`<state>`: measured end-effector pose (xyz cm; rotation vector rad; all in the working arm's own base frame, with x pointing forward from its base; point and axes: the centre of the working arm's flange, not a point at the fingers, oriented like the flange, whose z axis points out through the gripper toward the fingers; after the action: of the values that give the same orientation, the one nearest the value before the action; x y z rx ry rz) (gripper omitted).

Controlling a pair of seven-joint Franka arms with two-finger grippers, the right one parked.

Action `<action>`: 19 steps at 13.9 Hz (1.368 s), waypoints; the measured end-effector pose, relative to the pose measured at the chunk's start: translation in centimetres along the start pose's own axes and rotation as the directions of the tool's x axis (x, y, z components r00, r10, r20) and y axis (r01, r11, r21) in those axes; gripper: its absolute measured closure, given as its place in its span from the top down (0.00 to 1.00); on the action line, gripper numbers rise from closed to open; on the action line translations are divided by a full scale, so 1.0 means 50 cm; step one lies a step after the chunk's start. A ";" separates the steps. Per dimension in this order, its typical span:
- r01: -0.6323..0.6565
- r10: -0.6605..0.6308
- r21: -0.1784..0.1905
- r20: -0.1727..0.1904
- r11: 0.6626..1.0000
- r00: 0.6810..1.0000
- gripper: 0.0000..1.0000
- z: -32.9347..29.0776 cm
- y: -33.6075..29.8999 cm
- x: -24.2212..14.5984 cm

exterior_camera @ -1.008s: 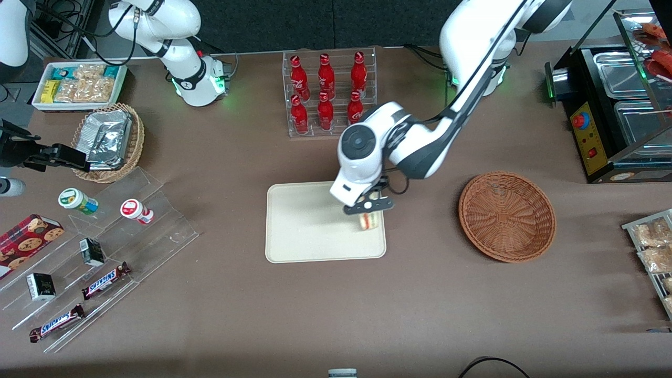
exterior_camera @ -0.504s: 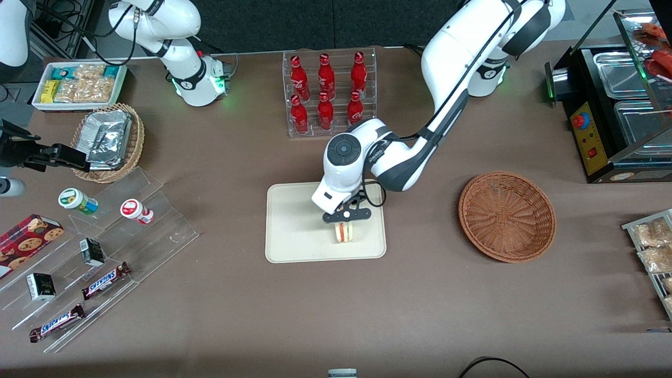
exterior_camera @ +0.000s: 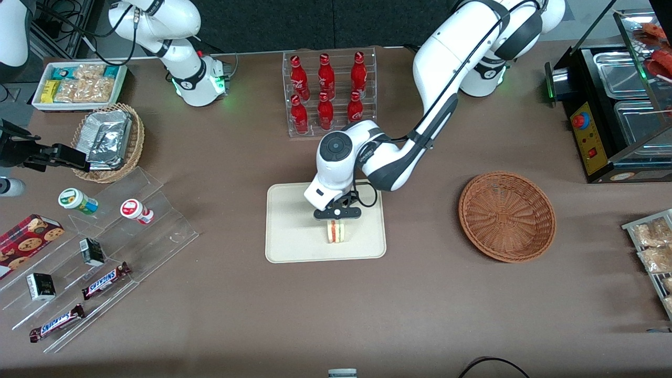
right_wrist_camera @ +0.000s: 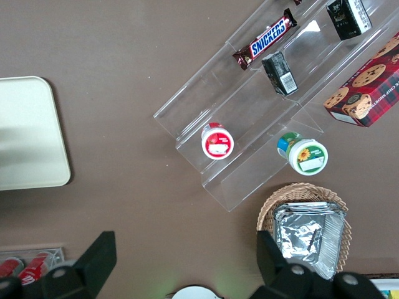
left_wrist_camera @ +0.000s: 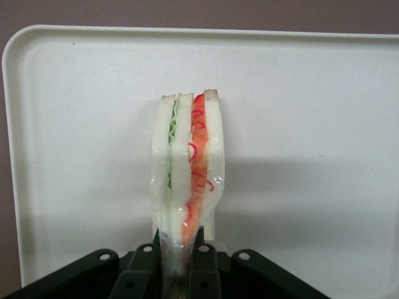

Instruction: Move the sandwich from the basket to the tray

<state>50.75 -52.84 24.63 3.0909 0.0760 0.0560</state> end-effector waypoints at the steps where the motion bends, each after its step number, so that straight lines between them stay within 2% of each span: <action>1: -0.001 0.001 0.003 0.003 1.000 1.000 0.15 0.006 0.000 -0.002; 2: -0.002 0.002 0.004 0.005 1.000 1.000 0.21 0.010 0.000 -0.003; 6: 0.001 -0.001 -0.003 -0.005 1.000 1.000 0.61 -0.001 0.002 0.006; 9: 0.037 -0.037 -0.015 -0.035 0.999 0.999 0.93 -0.073 0.003 0.032; 10: 0.094 -0.096 -0.033 -0.054 0.995 0.994 0.99 -0.123 -0.001 0.046; 12: 0.206 -0.211 -0.063 -0.096 0.977 0.973 1.00 -0.249 -0.042 0.091; 13: 0.243 -0.247 -0.056 -0.107 0.969 0.963 1.00 -0.315 -0.075 0.108; 15: 0.303 -0.304 -0.022 -0.115 0.953 0.946 1.00 -0.439 -0.140 0.118; 19: 0.390 -0.383 0.052 -0.109 0.919 0.917 1.00 -0.635 -0.310 0.131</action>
<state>55.36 -35.52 55.78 3.0757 0.7065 0.1911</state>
